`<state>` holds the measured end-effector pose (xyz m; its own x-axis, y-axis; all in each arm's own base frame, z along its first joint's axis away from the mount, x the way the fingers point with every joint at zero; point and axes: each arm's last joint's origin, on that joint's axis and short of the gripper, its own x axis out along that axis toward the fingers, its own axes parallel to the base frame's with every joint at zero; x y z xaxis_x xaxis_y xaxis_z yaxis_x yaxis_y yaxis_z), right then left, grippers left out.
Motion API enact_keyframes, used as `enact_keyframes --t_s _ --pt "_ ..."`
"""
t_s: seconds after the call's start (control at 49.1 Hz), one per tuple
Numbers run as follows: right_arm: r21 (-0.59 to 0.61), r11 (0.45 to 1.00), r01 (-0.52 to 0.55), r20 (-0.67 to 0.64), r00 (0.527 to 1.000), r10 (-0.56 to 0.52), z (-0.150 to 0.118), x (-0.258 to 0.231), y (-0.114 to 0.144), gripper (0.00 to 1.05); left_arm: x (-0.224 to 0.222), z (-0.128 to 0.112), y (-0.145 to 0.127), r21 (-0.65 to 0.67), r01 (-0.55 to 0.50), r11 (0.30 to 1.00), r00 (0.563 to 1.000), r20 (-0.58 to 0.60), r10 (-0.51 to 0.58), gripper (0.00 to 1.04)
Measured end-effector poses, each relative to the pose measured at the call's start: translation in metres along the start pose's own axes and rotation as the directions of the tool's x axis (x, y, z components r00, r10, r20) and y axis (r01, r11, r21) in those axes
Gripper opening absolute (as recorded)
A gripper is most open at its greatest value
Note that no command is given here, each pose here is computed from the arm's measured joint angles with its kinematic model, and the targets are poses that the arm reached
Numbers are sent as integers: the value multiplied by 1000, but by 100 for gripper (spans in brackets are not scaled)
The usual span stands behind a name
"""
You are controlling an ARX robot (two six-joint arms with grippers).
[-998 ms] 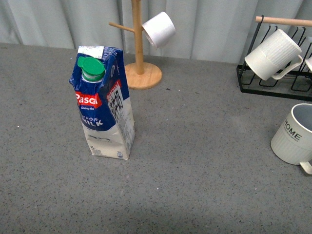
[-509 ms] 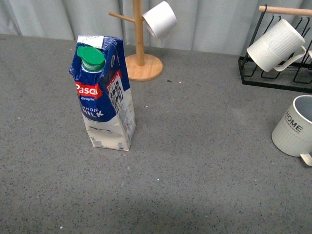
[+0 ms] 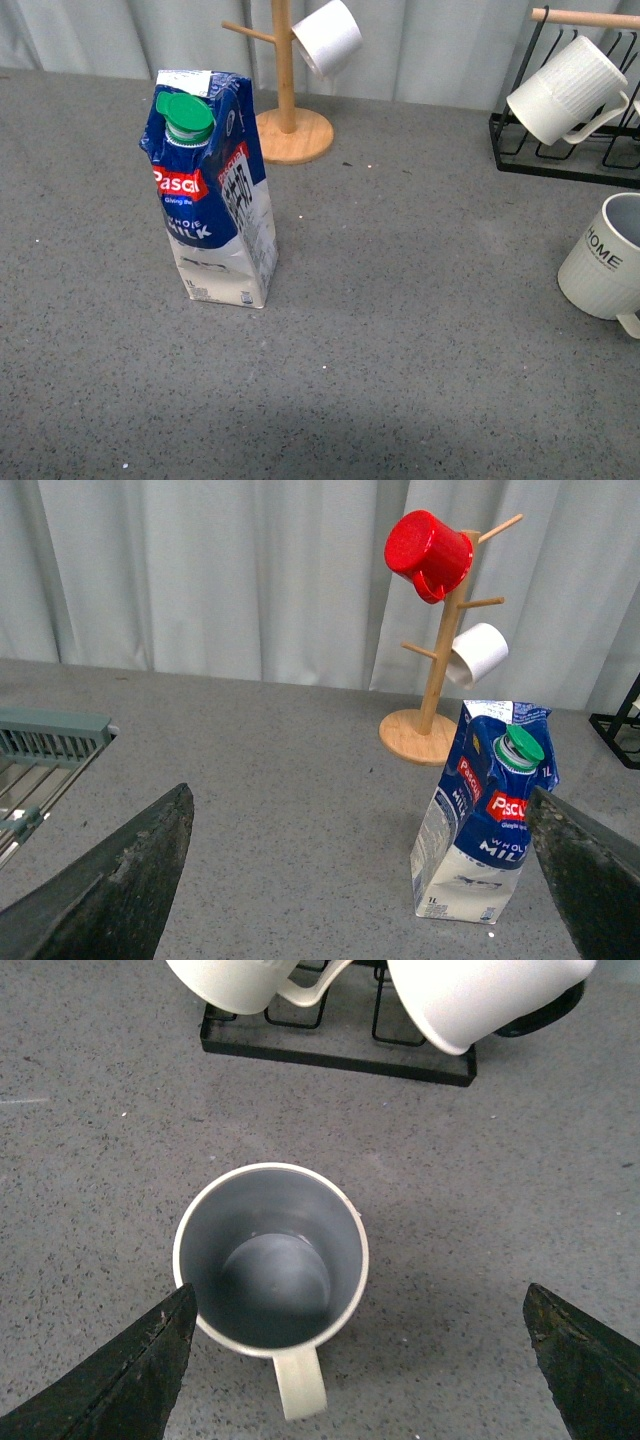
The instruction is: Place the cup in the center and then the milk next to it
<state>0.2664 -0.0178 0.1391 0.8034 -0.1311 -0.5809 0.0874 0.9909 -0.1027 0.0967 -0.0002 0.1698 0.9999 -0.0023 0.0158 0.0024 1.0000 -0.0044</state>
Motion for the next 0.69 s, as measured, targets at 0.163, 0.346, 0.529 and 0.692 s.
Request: enact_keyframes --t_s 0.163,0.346,0.529,0.692 --pt "30 1000 -2 -81 997 5 5 33 2 95 0 0 0 0 0 1000 1000 0 0 98" --pt "86 995 39 -180 983 -23 8 56 -2 95 0 0 0 0 0 1000 1000 0 0 98" --pt "112 992 59 -231 973 -32 5 67 -5 95 0 0 0 0 0 1000 1000 0 0 98" --pt "128 990 65 -262 965 -29 4 74 -6 95 0 0 0 0 0 1000 1000 0 0 98"
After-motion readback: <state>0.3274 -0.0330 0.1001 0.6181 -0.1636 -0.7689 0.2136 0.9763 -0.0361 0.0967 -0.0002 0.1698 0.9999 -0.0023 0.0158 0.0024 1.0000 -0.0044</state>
